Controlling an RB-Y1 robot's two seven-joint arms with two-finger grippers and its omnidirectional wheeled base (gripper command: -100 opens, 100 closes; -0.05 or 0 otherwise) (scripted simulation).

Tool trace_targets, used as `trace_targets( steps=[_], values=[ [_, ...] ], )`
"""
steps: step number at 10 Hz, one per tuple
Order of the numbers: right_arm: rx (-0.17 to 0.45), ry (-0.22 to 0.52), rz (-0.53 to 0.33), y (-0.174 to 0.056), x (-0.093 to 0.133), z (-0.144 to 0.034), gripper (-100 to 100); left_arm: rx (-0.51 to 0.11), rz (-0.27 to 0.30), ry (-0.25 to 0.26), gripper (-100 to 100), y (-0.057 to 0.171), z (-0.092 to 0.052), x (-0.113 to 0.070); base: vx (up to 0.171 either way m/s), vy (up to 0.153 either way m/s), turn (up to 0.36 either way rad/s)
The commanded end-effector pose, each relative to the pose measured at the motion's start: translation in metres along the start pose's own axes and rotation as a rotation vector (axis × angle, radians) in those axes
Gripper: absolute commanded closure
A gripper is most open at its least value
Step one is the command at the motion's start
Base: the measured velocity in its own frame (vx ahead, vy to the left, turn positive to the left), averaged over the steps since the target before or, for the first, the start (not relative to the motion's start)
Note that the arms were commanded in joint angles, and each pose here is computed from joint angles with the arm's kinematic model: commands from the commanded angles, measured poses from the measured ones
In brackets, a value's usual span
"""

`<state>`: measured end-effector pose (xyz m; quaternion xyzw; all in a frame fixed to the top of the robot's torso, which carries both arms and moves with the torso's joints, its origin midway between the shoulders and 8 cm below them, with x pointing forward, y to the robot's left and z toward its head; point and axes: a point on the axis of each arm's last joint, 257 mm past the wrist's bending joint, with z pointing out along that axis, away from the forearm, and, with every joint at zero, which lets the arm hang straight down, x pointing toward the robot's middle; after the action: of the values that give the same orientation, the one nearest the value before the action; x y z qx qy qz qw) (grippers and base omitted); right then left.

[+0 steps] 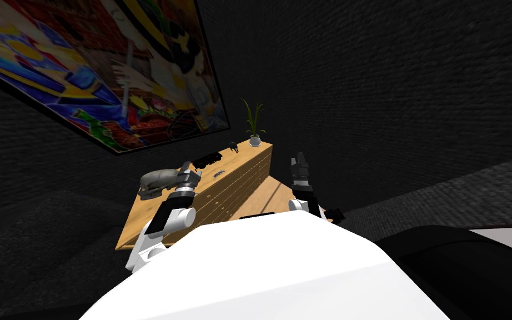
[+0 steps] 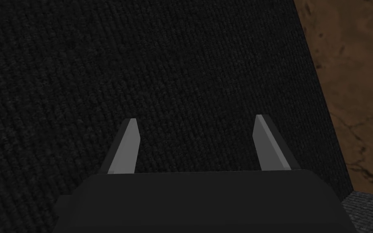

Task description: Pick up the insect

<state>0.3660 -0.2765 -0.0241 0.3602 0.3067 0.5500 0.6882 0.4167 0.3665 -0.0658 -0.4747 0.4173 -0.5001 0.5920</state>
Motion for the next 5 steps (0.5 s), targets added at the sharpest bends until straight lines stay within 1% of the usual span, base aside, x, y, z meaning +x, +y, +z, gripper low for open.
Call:
trace_targets(
  steps=[1,2,3,4,5],
  values=[
    [0.0,0.0,0.0,0.0,0.0,0.0,0,-0.034,-0.005,-0.004,-100,0.009,0.001,-0.001,-0.007,0.007,-0.012],
    [0.0,0.0,0.0,0.0,0.0,0.0,0,-0.058,-0.038,-0.012,-100,0.012,0.004,-0.009,-0.013,0.006,-0.139],
    [0.0,0.0,0.0,0.0,0.0,0.0,0,-0.081,-0.038,-0.014,-100,0.018,0.003,-0.01,-0.013,0.011,-0.084],
    [0.0,0.0,0.0,0.0,0.0,0.0,0,-0.09,-0.038,-0.015,-100,0.02,0.003,-0.01,-0.006,0.007,0.003],
    [0.0,0.0,0.0,0.0,0.0,0.0,0,-0.121,-0.073,-0.022,-100,0.025,0.006,-0.018,-0.008,0.006,-0.146]
  ],
)
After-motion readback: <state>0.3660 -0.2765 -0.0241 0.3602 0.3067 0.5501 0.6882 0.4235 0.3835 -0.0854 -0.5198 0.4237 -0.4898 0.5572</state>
